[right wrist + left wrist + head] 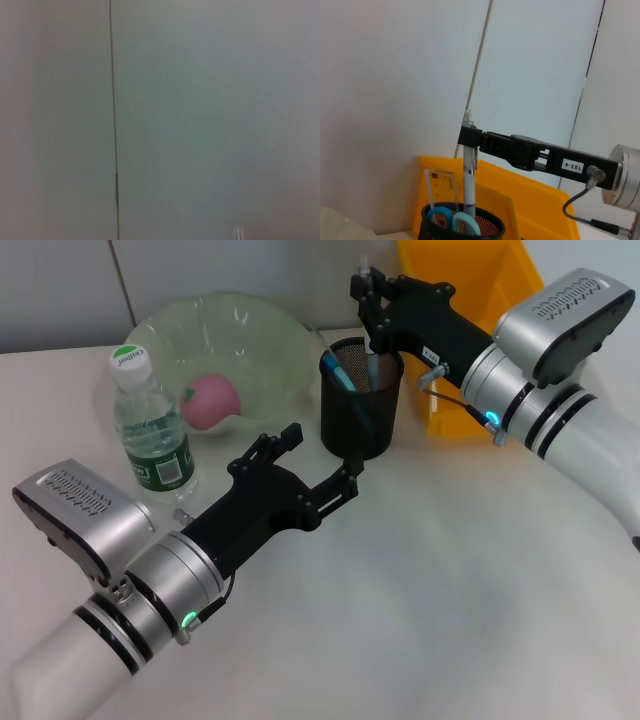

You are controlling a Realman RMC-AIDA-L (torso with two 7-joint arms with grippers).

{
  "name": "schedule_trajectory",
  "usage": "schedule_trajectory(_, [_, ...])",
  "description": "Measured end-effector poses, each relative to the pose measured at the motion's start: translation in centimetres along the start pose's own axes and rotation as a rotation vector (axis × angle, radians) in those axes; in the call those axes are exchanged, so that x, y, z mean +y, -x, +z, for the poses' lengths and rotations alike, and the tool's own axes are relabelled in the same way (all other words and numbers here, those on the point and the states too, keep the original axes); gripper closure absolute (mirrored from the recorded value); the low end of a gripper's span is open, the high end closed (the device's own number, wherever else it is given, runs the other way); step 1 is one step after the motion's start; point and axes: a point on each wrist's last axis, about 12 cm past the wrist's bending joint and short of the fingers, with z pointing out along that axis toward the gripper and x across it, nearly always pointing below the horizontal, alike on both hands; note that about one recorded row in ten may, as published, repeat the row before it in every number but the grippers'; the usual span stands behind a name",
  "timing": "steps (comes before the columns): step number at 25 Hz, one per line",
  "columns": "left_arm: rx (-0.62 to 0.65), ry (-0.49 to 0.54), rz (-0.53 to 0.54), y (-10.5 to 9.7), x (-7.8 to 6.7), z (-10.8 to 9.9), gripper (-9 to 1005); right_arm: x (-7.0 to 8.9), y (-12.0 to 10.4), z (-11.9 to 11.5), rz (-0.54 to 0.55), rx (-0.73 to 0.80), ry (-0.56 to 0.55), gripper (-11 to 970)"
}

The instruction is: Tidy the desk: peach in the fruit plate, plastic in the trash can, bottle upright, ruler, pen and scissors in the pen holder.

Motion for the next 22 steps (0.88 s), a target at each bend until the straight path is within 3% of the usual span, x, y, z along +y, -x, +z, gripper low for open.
schedule_trajectory(4, [-0.003,0.0,-0.003,0.0,0.0,-0.1,137,-0.3,0.0,-0.2,0.0,0.0,-0.007,824])
schedule_trajectory(14, [-0.001,0.001,-0.01,0.0,0.3,-0.2,137,-0.4,0.0,-0.6,0.023,-0.02,-0.015,616])
schedule_trajectory(22, [0.001,-0.028,-0.011,0.3,0.9,-0.4,137,-1.5,0.4,-3.1,0.132,-0.141,-0.039,267])
